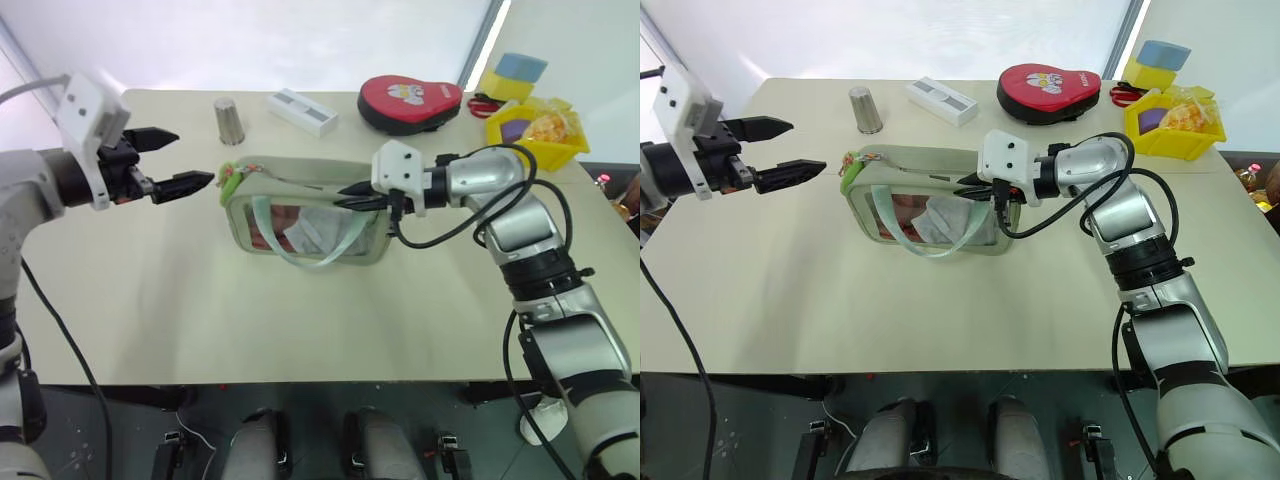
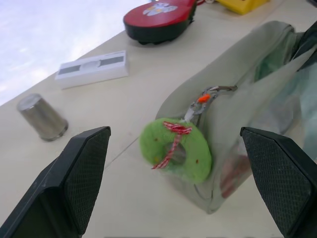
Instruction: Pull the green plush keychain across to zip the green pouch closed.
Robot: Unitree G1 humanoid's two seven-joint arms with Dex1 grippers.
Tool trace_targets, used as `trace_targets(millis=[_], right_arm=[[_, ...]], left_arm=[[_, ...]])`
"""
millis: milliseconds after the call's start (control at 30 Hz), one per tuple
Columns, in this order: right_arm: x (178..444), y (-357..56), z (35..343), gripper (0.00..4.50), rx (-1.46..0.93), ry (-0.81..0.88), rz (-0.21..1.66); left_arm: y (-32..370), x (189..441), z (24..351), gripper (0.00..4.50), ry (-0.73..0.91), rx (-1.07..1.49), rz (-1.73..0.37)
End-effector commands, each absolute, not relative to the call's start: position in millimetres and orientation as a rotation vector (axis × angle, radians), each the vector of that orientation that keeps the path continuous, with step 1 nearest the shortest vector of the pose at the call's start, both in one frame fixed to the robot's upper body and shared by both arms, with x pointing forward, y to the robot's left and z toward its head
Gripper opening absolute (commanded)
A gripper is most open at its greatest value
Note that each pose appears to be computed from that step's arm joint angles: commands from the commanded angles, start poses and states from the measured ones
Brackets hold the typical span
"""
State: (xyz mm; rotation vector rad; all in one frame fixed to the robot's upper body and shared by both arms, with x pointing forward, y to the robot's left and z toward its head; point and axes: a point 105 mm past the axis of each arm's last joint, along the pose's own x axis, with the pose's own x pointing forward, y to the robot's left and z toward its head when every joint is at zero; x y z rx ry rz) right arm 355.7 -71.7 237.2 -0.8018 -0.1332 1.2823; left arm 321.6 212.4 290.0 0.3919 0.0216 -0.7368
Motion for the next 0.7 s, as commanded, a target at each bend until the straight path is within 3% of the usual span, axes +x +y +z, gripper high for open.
trace_targets(millis=[33, 167, 433, 633, 700], right_arm=[[345, -70, 250, 1.14, -0.756, -0.16, 1.3], [342, -85, 267, 3.16, -0.736, -0.16, 1.235], [332, -125, 271, 3.16, -0.683, -0.057, 1.098], [342, -128, 246, 3.16, -0.671, -0.014, 1.063], [344, -125, 244, 2.64, -0.657, -0.021, 1.069]], left_arm=[[216, 318, 298, 4.5, -0.012, 0.41, -0.717], [224, 320, 293, 4.5, 0.01, 0.393, -0.691], [248, 325, 277, 4.5, 0.058, 0.365, -0.618], [250, 341, 272, 4.5, 0.063, 0.375, -0.615], [249, 348, 269, 4.5, 0.063, 0.384, -0.613]])
